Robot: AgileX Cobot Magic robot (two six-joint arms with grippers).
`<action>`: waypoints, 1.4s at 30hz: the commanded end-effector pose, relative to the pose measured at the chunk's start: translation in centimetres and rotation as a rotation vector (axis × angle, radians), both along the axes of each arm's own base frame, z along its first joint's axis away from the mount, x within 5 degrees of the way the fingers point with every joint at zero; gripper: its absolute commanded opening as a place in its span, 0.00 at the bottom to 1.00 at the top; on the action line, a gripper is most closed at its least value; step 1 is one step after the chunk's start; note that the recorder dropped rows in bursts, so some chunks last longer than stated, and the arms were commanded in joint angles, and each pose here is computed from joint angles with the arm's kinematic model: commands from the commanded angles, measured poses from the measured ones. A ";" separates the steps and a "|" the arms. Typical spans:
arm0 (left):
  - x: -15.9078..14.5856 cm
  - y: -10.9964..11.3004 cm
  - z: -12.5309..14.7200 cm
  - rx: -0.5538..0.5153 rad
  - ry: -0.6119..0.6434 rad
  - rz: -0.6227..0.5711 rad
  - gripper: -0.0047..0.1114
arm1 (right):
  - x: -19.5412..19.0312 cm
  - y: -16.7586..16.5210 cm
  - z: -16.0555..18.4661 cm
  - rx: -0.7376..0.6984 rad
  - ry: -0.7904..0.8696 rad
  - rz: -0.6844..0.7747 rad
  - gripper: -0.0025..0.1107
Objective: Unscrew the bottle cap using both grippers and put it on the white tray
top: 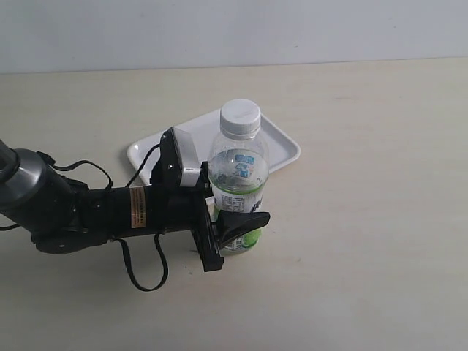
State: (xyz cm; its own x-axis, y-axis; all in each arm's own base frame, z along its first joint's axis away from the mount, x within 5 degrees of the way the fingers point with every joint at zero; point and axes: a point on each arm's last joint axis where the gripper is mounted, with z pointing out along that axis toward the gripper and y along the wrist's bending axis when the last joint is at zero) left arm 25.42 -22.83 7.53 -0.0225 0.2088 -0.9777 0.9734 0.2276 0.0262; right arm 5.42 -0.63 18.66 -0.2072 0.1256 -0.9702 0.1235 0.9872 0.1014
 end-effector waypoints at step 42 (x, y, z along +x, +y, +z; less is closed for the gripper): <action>0.1 -0.2 2.0 0.056 -0.015 -0.022 0.04 | 12.4 0.3 18.1 0.117 0.547 0.130 0.02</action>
State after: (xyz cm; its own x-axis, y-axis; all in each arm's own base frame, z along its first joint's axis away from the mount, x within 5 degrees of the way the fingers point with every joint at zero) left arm 25.31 -22.74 8.63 -0.0141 0.2994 -0.9540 0.9789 0.1985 0.0478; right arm 15.32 -0.23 36.51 -0.5480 0.2489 -0.7986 0.1060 0.9677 0.2289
